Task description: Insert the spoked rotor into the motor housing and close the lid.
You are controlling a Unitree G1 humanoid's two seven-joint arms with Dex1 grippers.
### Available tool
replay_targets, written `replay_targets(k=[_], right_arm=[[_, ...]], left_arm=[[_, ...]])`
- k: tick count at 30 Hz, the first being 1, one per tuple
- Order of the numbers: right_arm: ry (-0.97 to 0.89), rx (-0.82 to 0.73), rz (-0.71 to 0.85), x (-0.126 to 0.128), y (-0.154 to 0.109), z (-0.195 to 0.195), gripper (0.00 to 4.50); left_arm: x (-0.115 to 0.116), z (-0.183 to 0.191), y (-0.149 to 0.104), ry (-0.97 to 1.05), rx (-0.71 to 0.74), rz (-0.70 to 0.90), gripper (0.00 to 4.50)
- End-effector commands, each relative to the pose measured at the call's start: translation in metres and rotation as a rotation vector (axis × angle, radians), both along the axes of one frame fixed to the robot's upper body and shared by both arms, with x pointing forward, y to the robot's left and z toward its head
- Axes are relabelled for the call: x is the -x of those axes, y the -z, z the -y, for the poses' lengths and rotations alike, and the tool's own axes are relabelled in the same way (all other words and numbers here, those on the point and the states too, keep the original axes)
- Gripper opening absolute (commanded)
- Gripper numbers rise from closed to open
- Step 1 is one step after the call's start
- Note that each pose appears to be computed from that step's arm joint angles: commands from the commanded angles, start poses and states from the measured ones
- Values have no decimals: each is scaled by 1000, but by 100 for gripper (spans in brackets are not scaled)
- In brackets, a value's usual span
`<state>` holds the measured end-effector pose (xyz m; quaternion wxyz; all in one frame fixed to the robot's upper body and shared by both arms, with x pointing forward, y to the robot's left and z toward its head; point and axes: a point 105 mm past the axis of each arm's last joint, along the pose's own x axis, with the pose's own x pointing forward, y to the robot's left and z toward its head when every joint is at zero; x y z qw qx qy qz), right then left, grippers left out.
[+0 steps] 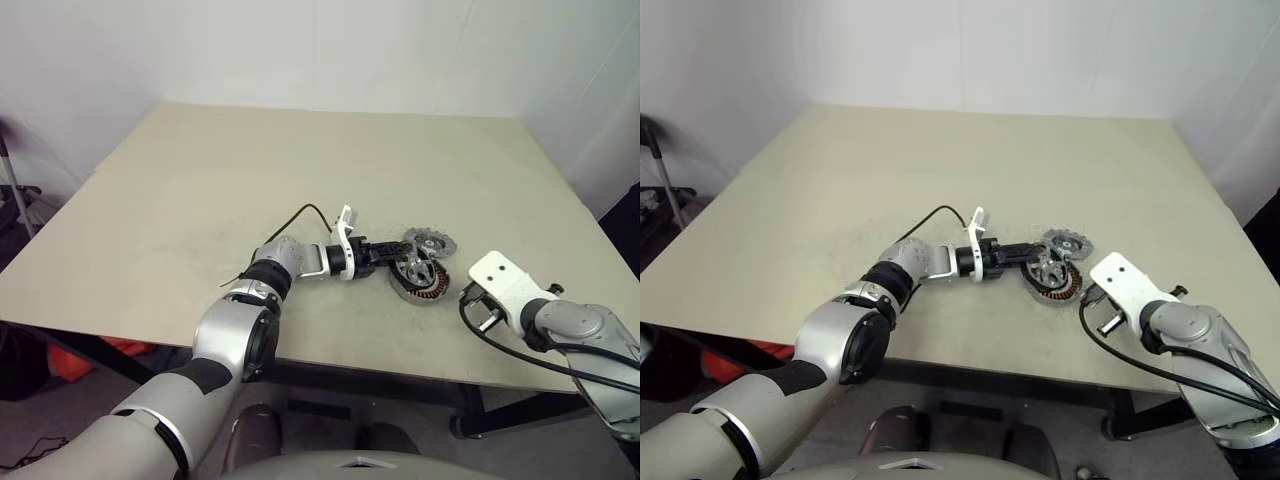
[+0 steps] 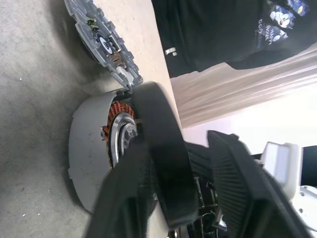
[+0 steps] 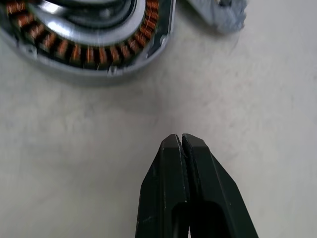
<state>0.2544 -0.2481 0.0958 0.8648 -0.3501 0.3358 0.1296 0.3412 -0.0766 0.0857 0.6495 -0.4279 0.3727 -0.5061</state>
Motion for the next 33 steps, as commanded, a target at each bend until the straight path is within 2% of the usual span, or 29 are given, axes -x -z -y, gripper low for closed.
replay_targets(k=[1, 6, 11, 17, 26, 33], right_arm=[[-18, 13, 65, -8, -13, -4, 0], [-15, 15, 100, -15, -21, -3, 0], [0, 1, 188, -31, -39, -2, 0], [-80, -253, 262, -44, -62, -42, 0], [-120, -320, 213, -47, -52, -58, 0], [-151, -353, 208, -46, -56, -64, 0]], left_arm=[[36, 67, -34, 155, 105, 28, 172], [30, 61, -34, 136, 100, 35, 172], [13, 36, -29, 80, 70, 60, 172], [-3, 0, -18, 22, 40, 77, 172], [-9, -43, 4, -60, -23, 102, 172], [-8, -50, 12, -101, -45, 99, 172]])
